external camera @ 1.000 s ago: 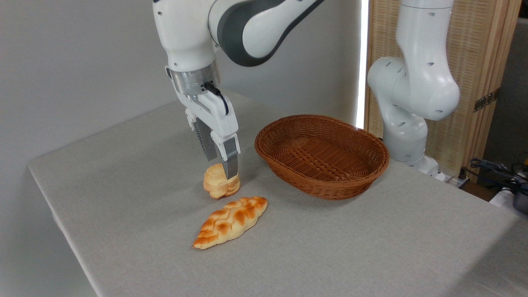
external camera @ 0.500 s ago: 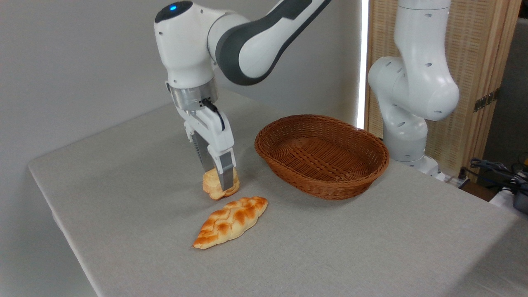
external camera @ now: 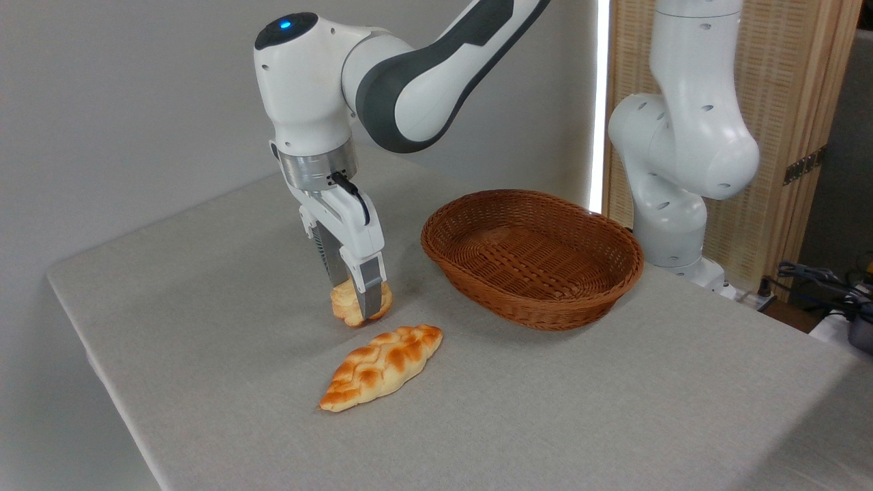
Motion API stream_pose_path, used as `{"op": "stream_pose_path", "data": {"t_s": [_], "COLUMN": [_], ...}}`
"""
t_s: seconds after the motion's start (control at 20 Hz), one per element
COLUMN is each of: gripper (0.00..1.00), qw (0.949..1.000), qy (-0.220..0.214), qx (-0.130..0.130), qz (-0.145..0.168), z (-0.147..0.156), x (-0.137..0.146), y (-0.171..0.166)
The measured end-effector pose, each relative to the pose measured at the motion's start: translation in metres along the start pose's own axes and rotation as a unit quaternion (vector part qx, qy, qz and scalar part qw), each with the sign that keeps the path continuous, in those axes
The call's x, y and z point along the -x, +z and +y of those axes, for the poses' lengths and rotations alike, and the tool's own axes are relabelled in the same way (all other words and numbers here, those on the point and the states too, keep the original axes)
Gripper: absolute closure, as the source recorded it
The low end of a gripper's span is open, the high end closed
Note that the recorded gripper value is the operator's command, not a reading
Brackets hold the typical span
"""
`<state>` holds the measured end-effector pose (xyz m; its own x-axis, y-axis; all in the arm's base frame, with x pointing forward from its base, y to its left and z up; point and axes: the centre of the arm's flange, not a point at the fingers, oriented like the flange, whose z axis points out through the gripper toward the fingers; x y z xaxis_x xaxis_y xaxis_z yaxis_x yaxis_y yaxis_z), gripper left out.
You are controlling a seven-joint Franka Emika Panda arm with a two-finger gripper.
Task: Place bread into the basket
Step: 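Close the gripper on the round bun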
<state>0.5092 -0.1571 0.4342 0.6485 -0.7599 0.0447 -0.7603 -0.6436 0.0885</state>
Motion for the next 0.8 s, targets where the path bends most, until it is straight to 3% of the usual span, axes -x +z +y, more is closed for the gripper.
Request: {"op": "stream_pose_path", "data": {"t_s": [0.5,0.8], "gripper": [0.00,0.00], "qw": [0.9998,0.9992], "qy": [-0.013,-0.029], "qx": [-0.006,0.014], "qz": [0.010,0.022], "z": [-0.011,-0.007], "x": [0.009,0.006], "y": [-0.013,-0.012]}}
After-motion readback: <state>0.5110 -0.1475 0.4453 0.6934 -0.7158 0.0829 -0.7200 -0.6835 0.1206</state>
